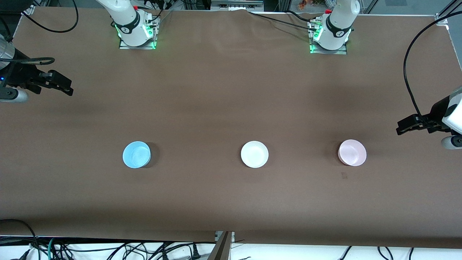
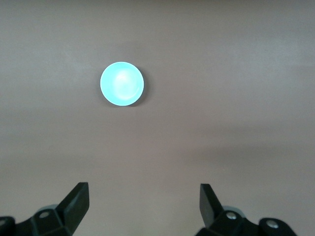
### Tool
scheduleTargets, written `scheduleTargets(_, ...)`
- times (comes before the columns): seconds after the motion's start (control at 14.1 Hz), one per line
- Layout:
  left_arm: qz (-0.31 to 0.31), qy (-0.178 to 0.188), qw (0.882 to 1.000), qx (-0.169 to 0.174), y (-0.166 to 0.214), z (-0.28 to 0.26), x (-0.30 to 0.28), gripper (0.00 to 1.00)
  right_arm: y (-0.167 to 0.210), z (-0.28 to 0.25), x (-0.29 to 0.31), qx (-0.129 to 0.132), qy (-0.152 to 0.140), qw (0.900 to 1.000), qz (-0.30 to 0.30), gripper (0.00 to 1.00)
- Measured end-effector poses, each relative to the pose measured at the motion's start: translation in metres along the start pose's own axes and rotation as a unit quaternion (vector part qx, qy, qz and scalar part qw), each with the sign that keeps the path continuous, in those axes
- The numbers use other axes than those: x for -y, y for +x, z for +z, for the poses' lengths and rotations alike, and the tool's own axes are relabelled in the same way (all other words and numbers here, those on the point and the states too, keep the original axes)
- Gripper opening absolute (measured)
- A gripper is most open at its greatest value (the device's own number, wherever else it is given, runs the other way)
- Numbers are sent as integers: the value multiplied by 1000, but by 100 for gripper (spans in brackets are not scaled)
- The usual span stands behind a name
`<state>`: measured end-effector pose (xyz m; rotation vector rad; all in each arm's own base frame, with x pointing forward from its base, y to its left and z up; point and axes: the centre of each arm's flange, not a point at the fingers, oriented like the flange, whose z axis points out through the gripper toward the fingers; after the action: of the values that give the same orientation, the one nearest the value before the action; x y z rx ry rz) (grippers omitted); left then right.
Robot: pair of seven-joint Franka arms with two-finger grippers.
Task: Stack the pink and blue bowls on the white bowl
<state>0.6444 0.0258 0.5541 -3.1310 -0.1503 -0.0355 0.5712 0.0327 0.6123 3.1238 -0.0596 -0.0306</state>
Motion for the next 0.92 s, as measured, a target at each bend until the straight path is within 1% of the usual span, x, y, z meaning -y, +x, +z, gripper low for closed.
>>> scheduleTargets(0.64, -5, 1, 1000, 3, 0, 1, 6, 100, 0, 0, 3, 0, 1, 1000, -2, 100)
scheduleTargets(0.92, -15, -1, 1000, 16, 6, 20, 22, 100, 0, 0, 3, 0, 1, 1000, -2, 100)
